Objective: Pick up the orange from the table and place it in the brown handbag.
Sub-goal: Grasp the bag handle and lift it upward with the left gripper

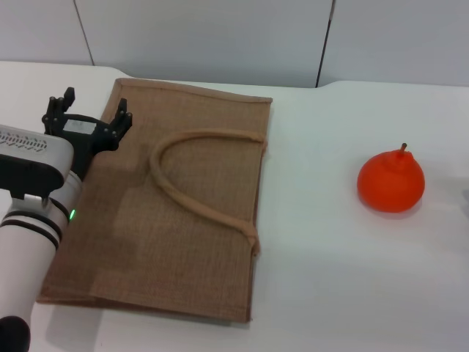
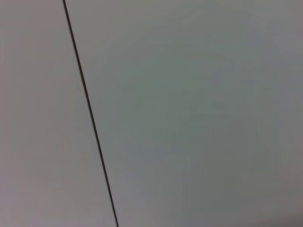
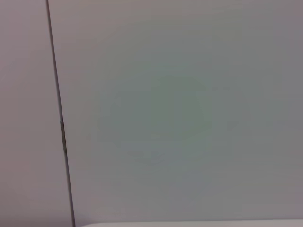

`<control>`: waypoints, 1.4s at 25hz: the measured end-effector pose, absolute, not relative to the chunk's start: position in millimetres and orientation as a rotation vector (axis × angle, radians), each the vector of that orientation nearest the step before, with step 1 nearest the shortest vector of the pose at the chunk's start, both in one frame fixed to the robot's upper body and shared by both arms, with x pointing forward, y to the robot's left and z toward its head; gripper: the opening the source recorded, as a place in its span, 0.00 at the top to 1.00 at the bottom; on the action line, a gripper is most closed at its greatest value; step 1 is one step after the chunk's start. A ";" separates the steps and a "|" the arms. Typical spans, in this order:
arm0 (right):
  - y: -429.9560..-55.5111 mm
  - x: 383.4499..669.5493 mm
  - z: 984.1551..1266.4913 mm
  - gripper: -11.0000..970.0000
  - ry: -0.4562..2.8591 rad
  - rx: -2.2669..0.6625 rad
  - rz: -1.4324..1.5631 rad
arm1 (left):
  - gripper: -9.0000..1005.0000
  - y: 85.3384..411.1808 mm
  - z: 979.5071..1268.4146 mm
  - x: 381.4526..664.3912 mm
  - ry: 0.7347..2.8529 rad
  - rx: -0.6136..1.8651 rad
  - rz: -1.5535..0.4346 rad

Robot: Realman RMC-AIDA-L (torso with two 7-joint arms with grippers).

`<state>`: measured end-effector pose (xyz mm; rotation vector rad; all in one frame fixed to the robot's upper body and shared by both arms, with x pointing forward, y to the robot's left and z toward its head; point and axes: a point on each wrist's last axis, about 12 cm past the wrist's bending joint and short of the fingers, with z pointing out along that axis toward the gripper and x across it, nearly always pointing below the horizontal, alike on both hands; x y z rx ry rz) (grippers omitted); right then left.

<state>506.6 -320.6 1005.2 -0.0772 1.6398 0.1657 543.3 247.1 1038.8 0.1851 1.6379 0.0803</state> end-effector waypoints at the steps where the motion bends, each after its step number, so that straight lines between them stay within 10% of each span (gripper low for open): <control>1: -320.7 506.7 1005.3 0.09 1.639 -0.077 0.165 | 0.13 246.9 1038.9 543.5 1.637 0.185 0.080; 35: -319.2 512.1 1003.7 0.09 1.670 -0.079 0.163 | 0.16 224.8 1061.4 556.3 1.662 0.221 -0.097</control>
